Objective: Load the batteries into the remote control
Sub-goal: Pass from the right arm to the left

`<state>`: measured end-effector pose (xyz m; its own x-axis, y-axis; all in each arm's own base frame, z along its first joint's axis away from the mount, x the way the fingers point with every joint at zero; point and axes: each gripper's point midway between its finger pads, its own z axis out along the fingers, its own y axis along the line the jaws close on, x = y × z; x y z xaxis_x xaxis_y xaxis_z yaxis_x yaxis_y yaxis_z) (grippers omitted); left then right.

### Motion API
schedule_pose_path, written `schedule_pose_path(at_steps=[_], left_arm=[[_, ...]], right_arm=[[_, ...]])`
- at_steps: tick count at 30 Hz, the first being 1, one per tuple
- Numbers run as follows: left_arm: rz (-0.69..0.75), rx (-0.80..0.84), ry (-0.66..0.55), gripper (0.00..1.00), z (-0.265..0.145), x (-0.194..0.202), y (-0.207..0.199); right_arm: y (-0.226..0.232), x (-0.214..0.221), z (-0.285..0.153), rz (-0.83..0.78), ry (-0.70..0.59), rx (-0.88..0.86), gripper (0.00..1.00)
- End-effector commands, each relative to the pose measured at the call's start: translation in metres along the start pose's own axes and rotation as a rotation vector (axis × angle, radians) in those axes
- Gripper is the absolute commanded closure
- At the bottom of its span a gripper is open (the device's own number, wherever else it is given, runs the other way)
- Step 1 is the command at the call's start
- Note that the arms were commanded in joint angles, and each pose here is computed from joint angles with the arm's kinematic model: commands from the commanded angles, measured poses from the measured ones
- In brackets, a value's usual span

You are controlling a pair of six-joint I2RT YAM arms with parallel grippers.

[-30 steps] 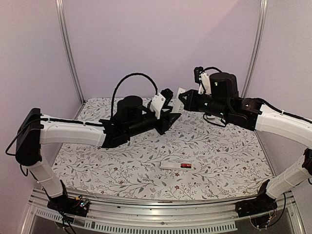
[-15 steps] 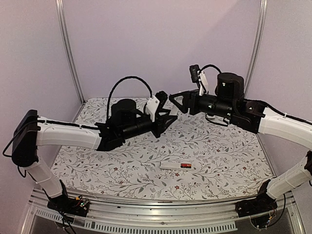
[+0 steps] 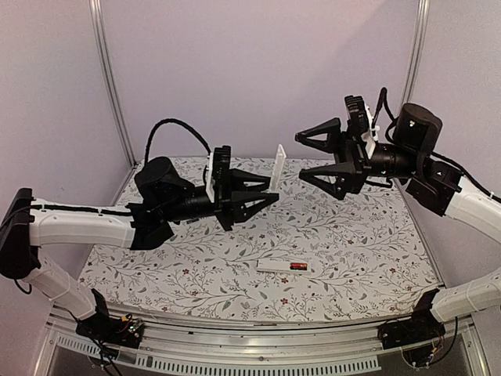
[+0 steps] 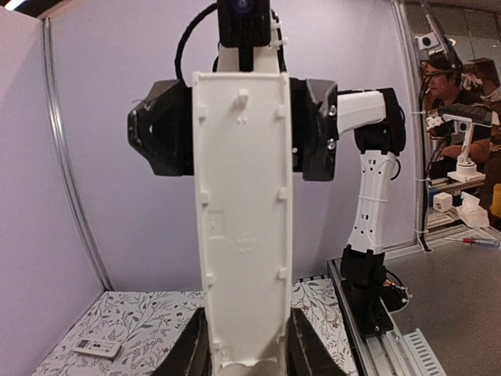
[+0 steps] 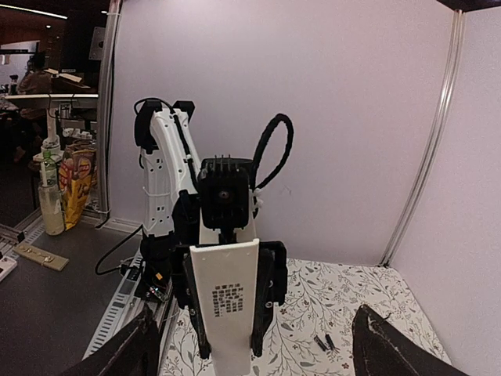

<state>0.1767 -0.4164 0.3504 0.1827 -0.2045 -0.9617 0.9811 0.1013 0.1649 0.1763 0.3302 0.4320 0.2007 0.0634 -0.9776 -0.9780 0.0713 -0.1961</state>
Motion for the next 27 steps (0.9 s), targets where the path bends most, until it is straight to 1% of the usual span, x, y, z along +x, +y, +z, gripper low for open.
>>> schedule_pose_path(at_steps=[1,5,9,16,18,20,21,23,27], left_arm=[[-0.009,0.094,-0.042,0.84,-0.001,-0.009,-0.016],[-0.021,0.118,-0.033,0.84,0.003,-0.004,-0.018],[-0.028,0.119,-0.026,0.84,0.006,0.0,-0.018],[-0.022,0.096,-0.021,0.84,0.007,0.002,-0.014],[-0.02,0.087,-0.021,0.84,0.007,0.002,-0.013],[-0.019,0.076,-0.02,0.84,0.007,0.003,-0.011],[-0.017,0.072,-0.021,0.84,0.007,0.003,-0.011],[-0.015,0.068,-0.022,0.84,0.006,0.003,-0.01],[-0.015,0.056,-0.02,0.83,0.005,0.004,-0.009]], right_arm=[[0.018,0.012,0.012,-0.007,-0.01,-0.167,0.16],[0.019,0.017,0.024,0.015,-0.01,-0.18,0.18],[0.023,0.026,0.035,0.05,0.005,-0.22,0.25],[0.031,0.037,0.04,0.07,0.018,-0.264,0.37],[0.031,0.04,0.041,0.074,0.022,-0.258,0.45],[0.029,0.04,0.043,0.078,0.02,-0.244,0.58],[0.027,0.039,0.043,0.075,0.014,-0.233,0.62],[0.026,0.038,0.042,0.074,0.009,-0.217,0.68],[0.027,0.037,0.04,0.076,0.005,-0.215,0.75]])
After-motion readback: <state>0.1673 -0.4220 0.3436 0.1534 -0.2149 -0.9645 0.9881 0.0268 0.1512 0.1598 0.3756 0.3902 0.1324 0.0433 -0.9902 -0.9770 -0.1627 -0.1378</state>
